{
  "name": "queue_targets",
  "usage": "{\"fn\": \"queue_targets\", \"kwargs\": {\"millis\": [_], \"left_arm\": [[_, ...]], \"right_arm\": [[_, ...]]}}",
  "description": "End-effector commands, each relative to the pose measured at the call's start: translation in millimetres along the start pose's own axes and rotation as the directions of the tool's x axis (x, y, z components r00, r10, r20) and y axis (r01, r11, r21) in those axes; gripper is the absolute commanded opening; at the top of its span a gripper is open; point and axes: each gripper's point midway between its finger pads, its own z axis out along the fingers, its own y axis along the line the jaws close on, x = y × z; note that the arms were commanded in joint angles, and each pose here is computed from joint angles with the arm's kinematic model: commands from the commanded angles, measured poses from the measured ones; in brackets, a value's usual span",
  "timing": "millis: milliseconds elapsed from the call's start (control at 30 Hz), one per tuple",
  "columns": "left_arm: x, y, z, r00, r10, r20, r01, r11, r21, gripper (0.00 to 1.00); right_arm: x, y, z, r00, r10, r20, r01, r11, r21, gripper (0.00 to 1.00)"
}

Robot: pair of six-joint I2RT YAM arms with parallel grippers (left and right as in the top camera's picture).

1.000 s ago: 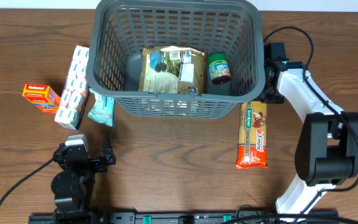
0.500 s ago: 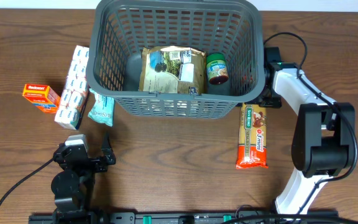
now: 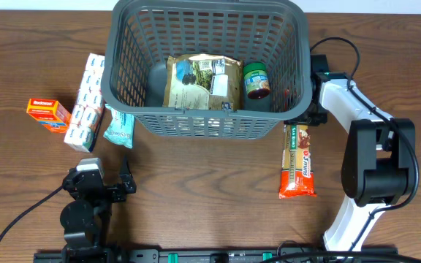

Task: Pack container
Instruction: 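Grasp the red spaghetti pack by its top end with the right gripper, then swing the spaghetti pack over the basket and lay it inside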

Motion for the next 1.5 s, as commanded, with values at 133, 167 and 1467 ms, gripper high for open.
{"fn": "queue_targets", "kwargs": {"millis": [133,167,1467], "left_arm": [[10.0,3.1,2.7,1.0,0.011,-0.021,-0.011,1.0,-0.012,0.98],[10.0,3.1,2.7,1.0,0.011,-0.021,-0.011,1.0,-0.012,0.99],[10.0,3.1,2.7,1.0,0.011,-0.021,-0.011,1.0,-0.012,0.98]], "right_arm": [[-1.7,3.0,8.5,0.997,0.044,-0.066,-0.046,0.999,-0.029,0.04],[-8.7,1.2,0.4,0.997,0.051,-0.057,-0.053,0.998,-0.029,0.01],[-133.5,142.0,-499.1,0.247,-0.266,0.932,0.346,0.922,0.172,0.01]]}}
